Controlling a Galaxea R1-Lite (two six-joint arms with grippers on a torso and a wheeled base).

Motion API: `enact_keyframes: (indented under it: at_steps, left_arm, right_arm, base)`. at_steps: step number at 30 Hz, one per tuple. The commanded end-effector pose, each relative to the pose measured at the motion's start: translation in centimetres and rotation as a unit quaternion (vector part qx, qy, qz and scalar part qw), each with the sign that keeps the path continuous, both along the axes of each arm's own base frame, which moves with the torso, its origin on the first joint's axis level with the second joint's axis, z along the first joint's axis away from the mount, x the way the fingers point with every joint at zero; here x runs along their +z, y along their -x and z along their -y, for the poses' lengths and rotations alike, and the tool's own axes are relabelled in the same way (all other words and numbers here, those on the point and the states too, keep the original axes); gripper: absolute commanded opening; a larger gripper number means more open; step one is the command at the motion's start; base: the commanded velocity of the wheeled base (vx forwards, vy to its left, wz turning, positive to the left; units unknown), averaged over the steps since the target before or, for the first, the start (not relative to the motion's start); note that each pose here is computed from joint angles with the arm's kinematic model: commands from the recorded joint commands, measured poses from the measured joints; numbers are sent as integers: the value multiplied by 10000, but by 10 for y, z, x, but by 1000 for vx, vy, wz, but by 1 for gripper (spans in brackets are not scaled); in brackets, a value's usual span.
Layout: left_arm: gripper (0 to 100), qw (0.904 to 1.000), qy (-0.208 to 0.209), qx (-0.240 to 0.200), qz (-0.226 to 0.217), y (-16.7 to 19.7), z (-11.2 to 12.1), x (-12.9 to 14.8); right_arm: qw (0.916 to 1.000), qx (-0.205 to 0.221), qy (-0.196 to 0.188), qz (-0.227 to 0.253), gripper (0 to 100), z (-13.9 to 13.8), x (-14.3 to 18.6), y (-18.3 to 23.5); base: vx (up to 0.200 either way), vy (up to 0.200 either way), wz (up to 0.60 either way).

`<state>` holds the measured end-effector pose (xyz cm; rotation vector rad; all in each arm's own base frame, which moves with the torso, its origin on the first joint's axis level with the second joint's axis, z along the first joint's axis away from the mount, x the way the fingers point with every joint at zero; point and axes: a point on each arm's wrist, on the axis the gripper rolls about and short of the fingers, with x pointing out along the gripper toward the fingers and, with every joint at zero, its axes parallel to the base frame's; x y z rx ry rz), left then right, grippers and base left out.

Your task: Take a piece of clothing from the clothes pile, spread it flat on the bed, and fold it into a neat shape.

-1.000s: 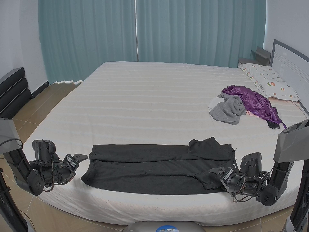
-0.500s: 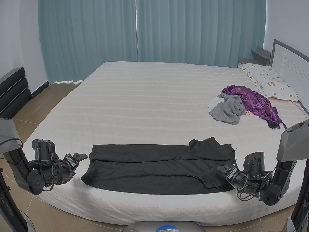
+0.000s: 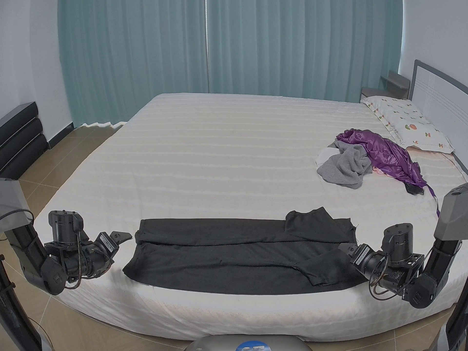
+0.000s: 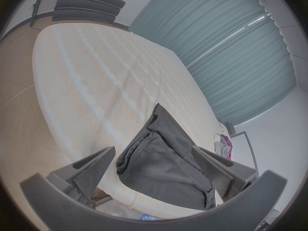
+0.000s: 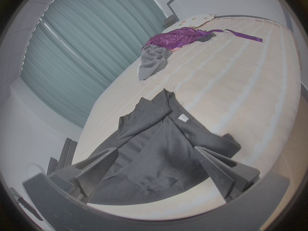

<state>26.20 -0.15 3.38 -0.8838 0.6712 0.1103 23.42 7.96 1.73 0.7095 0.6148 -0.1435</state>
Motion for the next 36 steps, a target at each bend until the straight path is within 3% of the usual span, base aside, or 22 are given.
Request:
enact_keyframes:
  at_steps: [1,7,19,22,36]
  left_arm:
    - [100,10000,10,3,39,0,0,2]
    - [100,10000,40,25,40,-2,0,1]
    - [100,9999,100,29,-42,-8,2,-5]
    - [100,9999,89,8,-72,-7,3,-6]
    - [100,9999,106,-20,-90,-4,4,-5]
  right_arm:
    - [9999,-103,-37,114,100,5,5,-3]
    - [9983,-327,-246,414,100,21,19,-12]
    - [9957,-139,-871,276,100,29,18,-15]
    - [9958,-139,-875,244,100,29,17,-15]
    - [9959,-119,-878,187,100,28,14,-16]
  base:
    - [0,0,0]
    - [0,0,0]
    - [0,0,0]
    - [200,0,0]
    - [0,0,0]
